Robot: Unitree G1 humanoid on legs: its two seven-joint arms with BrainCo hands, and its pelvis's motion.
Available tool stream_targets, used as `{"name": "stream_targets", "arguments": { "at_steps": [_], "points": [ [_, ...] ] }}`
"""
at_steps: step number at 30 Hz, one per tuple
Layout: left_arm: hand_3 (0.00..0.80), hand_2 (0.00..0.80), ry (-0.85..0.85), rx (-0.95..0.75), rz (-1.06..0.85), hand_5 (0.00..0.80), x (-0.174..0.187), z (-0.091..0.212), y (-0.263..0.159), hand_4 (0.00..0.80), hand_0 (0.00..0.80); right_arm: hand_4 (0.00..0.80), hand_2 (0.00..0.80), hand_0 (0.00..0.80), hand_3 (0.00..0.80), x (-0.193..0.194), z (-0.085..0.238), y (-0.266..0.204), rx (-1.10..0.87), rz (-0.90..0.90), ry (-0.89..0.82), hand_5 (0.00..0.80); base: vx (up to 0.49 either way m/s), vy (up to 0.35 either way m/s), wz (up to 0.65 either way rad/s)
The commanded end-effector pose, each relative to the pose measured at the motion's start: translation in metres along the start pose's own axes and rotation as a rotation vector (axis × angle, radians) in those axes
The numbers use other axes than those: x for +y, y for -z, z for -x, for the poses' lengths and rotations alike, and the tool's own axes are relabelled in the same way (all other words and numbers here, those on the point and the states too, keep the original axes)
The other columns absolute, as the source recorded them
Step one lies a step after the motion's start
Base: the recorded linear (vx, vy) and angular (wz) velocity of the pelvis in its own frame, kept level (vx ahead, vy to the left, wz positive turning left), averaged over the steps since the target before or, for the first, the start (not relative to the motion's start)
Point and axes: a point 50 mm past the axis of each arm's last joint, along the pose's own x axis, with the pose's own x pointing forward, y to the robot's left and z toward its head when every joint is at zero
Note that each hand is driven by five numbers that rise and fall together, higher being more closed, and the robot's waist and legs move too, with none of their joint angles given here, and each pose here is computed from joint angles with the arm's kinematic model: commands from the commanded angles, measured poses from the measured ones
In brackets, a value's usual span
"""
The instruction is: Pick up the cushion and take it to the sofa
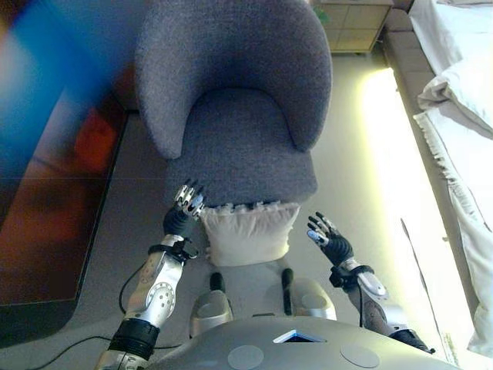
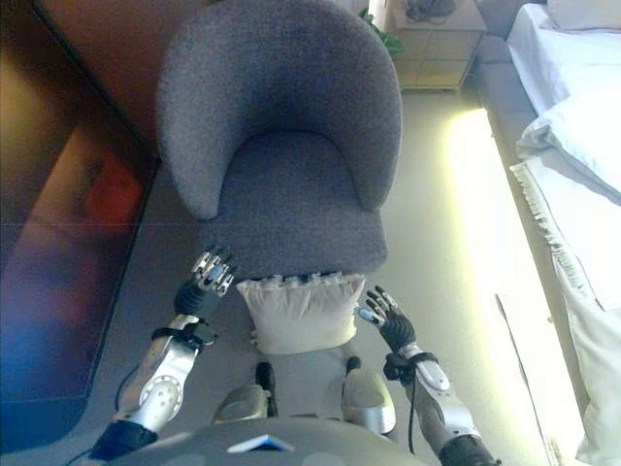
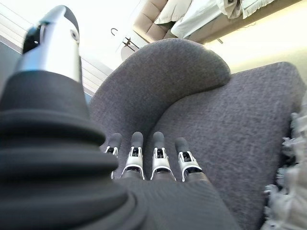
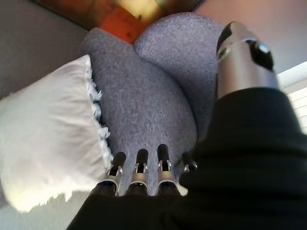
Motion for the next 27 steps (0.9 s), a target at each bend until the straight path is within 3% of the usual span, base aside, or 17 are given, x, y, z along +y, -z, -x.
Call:
{"name": "stream_targets", "arguments": {
  "at_steps": [1,14,27],
  "points": [
    [0.0,0.0,0.046,-0.12,-0.025,0.0,-0.005,-0.006,-0.024,0.0,0.0,0.0,0.0,0.0,0.0,0.014,-0.011,-0.033,-0.173,-0.002,-0.051,0.0,0.104,0.129,0.06],
    [0.0,0.0,0.012,-0.088,-0.136,0.0,0.01,-0.001,-0.027,0.0,0.0,0.0,0.0,0.0,0.0,0.027,-0.016,-0.021,-0.14,-0.041,-0.054,0.0,0.07,0.141,-0.05],
    [0.0,0.0,0.015,-0.164,-0.105,0.0,0.004,0.003,-0.037,0.0,0.0,0.0,0.0,0.0,0.0,0.031,-0.028,-0.043,-0.154,-0.006,-0.122,0.0,0.172,-0.172,0.1]
  ]
}}
